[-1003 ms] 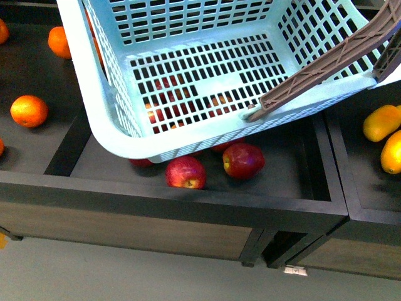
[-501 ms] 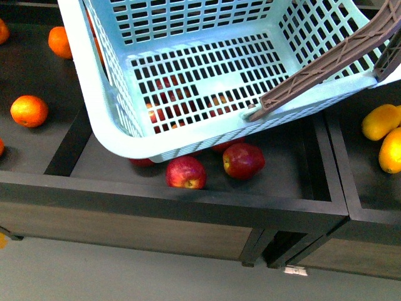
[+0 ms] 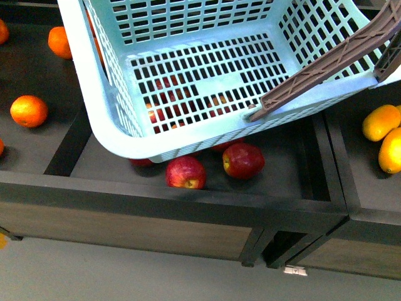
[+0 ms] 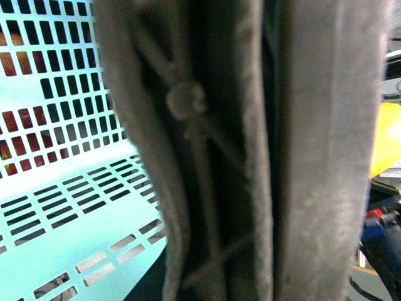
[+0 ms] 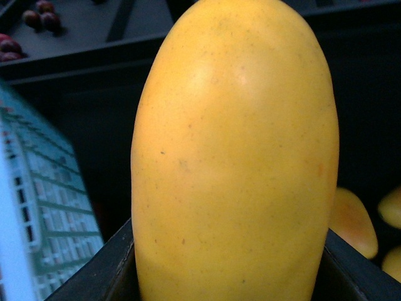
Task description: Pick mango and avocado into basket
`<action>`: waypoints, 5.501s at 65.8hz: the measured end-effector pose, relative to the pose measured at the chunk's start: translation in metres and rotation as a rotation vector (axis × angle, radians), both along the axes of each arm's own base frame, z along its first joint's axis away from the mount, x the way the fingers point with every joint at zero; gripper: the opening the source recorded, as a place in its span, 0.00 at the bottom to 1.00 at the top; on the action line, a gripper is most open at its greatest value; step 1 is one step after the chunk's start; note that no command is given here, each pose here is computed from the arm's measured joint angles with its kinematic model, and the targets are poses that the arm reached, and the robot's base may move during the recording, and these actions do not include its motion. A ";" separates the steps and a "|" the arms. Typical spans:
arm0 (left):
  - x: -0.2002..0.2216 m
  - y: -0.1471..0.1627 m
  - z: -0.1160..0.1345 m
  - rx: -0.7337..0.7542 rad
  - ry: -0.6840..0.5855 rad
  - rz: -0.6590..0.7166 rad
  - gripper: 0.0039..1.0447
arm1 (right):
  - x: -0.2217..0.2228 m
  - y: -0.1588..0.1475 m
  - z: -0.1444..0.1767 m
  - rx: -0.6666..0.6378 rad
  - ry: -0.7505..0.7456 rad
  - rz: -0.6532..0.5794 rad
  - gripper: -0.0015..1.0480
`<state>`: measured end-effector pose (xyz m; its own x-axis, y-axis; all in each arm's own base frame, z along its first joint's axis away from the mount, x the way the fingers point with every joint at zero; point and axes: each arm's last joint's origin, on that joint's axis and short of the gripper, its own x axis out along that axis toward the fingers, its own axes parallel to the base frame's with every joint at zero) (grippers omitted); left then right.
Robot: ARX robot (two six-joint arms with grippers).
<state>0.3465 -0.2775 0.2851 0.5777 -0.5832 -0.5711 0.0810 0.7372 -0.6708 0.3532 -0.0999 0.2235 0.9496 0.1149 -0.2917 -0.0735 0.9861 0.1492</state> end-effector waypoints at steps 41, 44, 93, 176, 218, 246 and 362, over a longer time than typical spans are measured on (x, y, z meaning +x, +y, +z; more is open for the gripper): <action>0.000 0.000 0.000 -0.001 0.001 -0.002 0.14 | -0.009 0.129 0.020 -0.110 -0.009 0.211 0.52; 0.000 0.000 0.000 -0.001 0.000 -0.002 0.14 | -0.008 0.134 0.020 -0.118 -0.008 0.221 0.52; 0.000 0.000 -0.002 0.003 0.007 0.003 0.14 | 0.018 0.126 0.018 -0.151 -0.036 -0.036 0.92; -0.001 0.000 -0.002 0.007 0.003 0.002 0.14 | -0.195 0.099 -0.047 -0.136 -0.294 -0.099 0.08; -0.001 0.000 -0.002 0.005 0.005 -0.001 0.14 | -0.196 0.099 -0.046 -0.135 -0.303 -0.101 0.92; -0.003 -0.003 -0.002 0.000 0.008 -0.013 0.14 | -0.197 0.099 -0.046 -0.136 -0.304 -0.102 0.92; -0.001 0.000 -0.003 0.008 0.005 0.001 0.14 | -0.198 0.099 -0.048 -0.135 -0.297 -0.098 0.92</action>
<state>0.3454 -0.2774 0.2820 0.5757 -0.5778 -0.5785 0.0766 0.7425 -0.6654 0.1555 -0.0004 0.1755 1.0000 -0.0023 -0.0074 0.0023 1.0000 0.0029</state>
